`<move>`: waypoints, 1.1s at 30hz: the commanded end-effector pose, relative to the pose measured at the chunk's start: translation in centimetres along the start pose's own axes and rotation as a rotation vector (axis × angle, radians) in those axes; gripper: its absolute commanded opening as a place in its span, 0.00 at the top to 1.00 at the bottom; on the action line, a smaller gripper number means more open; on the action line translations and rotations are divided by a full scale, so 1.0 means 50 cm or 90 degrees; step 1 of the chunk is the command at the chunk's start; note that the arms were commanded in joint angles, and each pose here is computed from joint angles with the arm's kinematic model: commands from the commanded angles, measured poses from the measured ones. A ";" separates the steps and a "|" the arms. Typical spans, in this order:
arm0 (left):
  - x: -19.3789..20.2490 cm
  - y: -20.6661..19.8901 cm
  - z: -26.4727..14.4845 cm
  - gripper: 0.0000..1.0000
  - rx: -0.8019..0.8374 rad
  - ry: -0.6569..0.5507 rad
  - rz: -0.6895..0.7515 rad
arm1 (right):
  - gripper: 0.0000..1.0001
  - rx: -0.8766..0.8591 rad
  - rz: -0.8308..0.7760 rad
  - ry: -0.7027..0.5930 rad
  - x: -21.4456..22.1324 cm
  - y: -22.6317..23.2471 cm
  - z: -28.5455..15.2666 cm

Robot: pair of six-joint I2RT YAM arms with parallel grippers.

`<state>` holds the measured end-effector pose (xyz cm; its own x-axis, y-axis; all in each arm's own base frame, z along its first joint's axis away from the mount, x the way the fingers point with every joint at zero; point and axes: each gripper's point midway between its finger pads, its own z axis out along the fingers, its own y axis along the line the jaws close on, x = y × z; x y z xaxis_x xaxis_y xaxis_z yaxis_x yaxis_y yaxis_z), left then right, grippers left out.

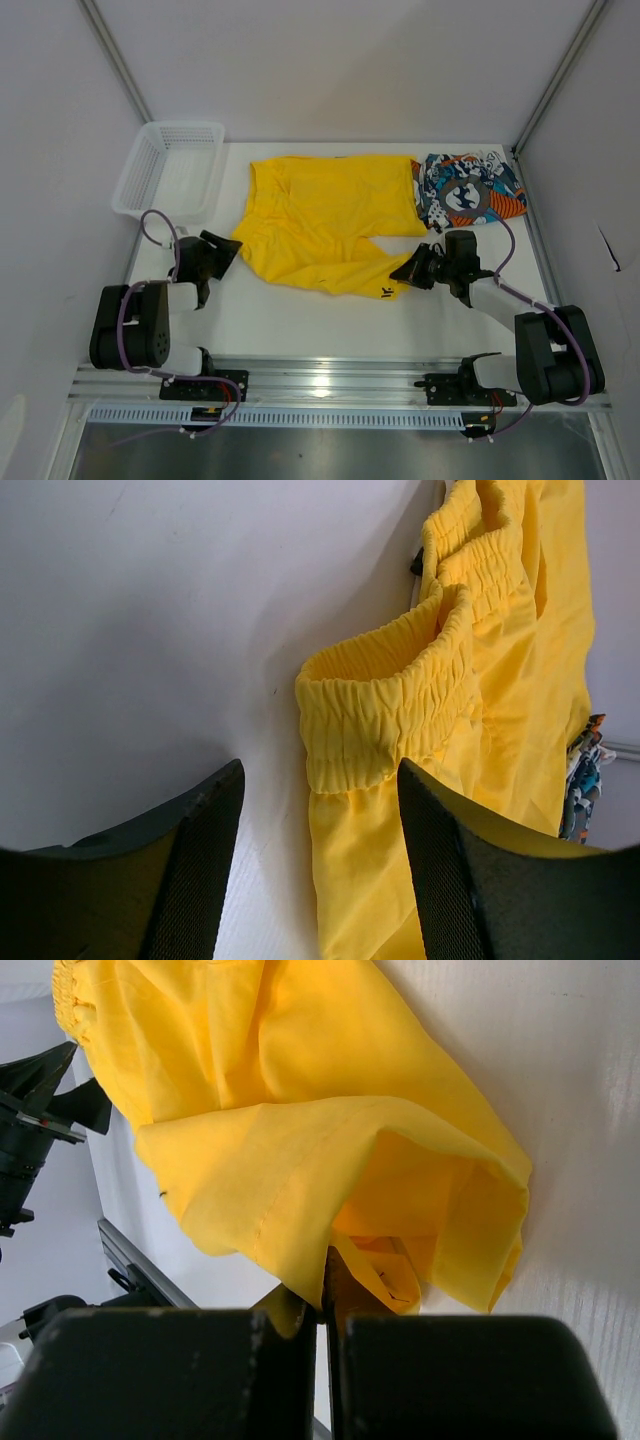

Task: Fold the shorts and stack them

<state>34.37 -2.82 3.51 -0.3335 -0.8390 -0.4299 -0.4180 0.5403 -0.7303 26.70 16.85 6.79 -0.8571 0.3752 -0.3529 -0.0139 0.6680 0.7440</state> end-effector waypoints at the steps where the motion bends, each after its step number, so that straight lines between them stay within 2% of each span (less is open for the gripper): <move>1: -0.008 -0.022 0.009 0.34 0.040 -0.005 -0.012 | 1.00 -0.019 -0.019 -0.009 -0.007 0.017 -0.002; 6: -0.010 -0.020 0.022 0.34 0.038 -0.009 -0.030 | 1.00 -0.023 -0.019 -0.010 -0.008 0.023 -0.003; 11: -0.005 -0.011 0.037 0.41 0.032 -0.006 -0.051 | 1.00 -0.025 -0.020 -0.010 -0.007 0.028 -0.003; 16: -0.008 -0.006 0.047 0.42 0.020 -0.024 -0.070 | 1.00 -0.032 -0.024 -0.009 -0.003 0.038 -0.004; 19: -0.011 -0.014 0.055 0.50 0.019 -0.035 -0.076 | 1.00 -0.034 -0.027 -0.005 0.004 0.042 -0.003; 20: -0.011 -0.013 0.056 0.59 0.015 -0.036 -0.071 | 1.00 -0.035 -0.032 -0.005 0.005 0.045 -0.004; 22: -0.014 -0.016 0.060 0.69 0.007 -0.041 -0.068 | 1.00 -0.034 -0.037 0.000 0.013 0.046 -0.005; 23: -0.014 -0.015 0.060 0.78 0.005 -0.043 -0.071 | 1.00 -0.036 -0.040 -0.001 0.015 0.048 -0.007; 25: -0.019 -0.020 0.062 0.87 0.012 -0.049 -0.073 | 1.00 -0.037 -0.040 0.003 0.022 0.048 -0.009; 26: -0.020 -0.021 0.062 0.98 0.014 -0.051 -0.073 | 1.00 -0.040 -0.042 0.000 0.022 0.051 -0.012; 33: -0.022 -0.026 0.032 1.00 -0.006 -0.044 -0.048 | 1.00 -0.040 -0.066 0.009 0.045 0.058 -0.031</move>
<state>36.34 -3.16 2.41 -0.2537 -0.8976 -0.3604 -0.4570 0.4396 -0.7732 24.44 18.63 8.35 -0.8649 0.3173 -0.3889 -0.0972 0.6542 0.7500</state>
